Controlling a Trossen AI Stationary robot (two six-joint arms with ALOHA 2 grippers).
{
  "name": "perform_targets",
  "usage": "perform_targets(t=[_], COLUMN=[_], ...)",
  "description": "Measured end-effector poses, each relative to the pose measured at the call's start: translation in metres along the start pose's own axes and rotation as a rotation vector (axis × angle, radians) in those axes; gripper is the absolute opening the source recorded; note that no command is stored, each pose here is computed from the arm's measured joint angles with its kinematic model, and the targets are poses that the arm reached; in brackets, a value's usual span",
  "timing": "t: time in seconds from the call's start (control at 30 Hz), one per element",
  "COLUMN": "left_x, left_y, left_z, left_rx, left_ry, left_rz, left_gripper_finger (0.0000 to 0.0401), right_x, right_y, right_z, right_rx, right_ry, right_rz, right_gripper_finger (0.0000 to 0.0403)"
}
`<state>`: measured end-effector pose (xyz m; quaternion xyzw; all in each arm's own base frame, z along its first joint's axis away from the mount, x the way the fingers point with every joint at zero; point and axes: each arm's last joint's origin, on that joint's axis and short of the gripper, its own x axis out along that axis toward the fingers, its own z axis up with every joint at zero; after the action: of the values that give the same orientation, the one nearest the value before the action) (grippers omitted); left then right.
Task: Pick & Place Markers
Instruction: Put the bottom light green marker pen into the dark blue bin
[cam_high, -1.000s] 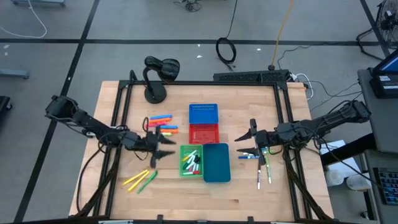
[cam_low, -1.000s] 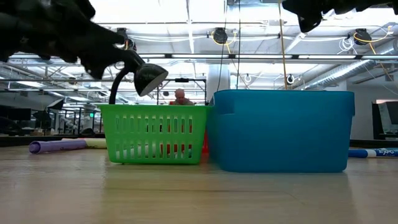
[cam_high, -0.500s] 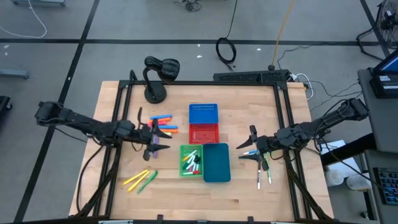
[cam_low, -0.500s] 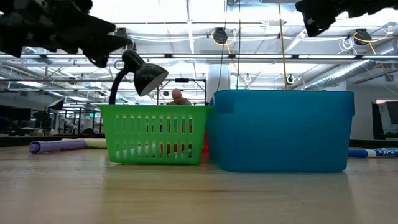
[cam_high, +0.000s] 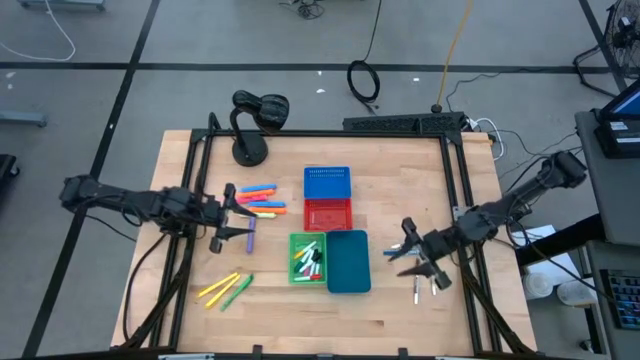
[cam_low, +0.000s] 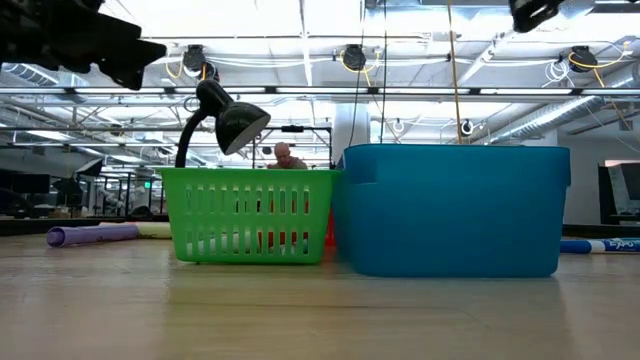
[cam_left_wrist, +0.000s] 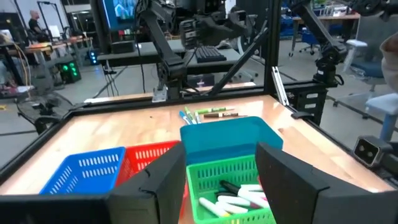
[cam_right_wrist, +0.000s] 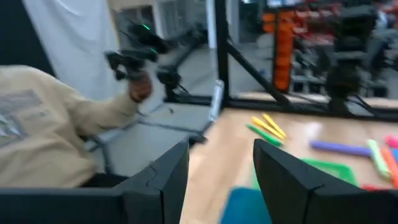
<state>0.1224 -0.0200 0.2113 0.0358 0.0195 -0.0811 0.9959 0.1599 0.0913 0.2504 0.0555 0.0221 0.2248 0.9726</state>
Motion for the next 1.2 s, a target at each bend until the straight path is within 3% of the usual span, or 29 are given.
perform_targets(t=[0.1,0.27,0.47,0.6,0.73,0.83,1.0,1.2], left_x=[-0.006,-0.015,-0.018,-0.018,-0.018,-0.018,-0.018,-0.018], left_y=[0.0,0.002,0.003,0.003,0.003,0.003,0.003,0.003], left_z=[-0.001,-0.001,-0.008,-0.008,-0.007,-0.009,-0.008,-0.008], left_rx=[0.004,-0.011,-0.046,-0.057,-0.074,-0.107,-0.152,-0.154], left_ry=[0.014,0.009,0.072,0.066,0.066,0.077,0.066,0.065], left_rz=[0.006,0.029,0.032,0.033,0.034,0.035,0.035,0.035], left_gripper_finger=[0.0198,0.0198,0.0198,0.0198,0.0198,0.0198,0.0198,0.0198], right_x=[0.003,0.016,0.046,0.06,0.06,0.049,0.028,0.0], right_y=[0.007,0.015,0.027,0.034,0.038,0.039,0.042,0.043], right_z=[-0.004,-0.015,-0.014,-0.02,-0.018,-0.027,-0.044,-0.061], right_rx=[-0.001,-0.035,-0.036,0.127,0.498,0.635,0.663,0.871], right_ry=[0.001,0.103,0.395,0.688,1.018,1.218,1.301,1.246], right_rz=[-0.018,-0.167,-0.295,-0.457,-0.655,-0.796,-0.912,-1.077], right_gripper_finger=[0.0169,0.0169,0.0169,0.0165,0.0155,0.0148,0.014,0.0132])
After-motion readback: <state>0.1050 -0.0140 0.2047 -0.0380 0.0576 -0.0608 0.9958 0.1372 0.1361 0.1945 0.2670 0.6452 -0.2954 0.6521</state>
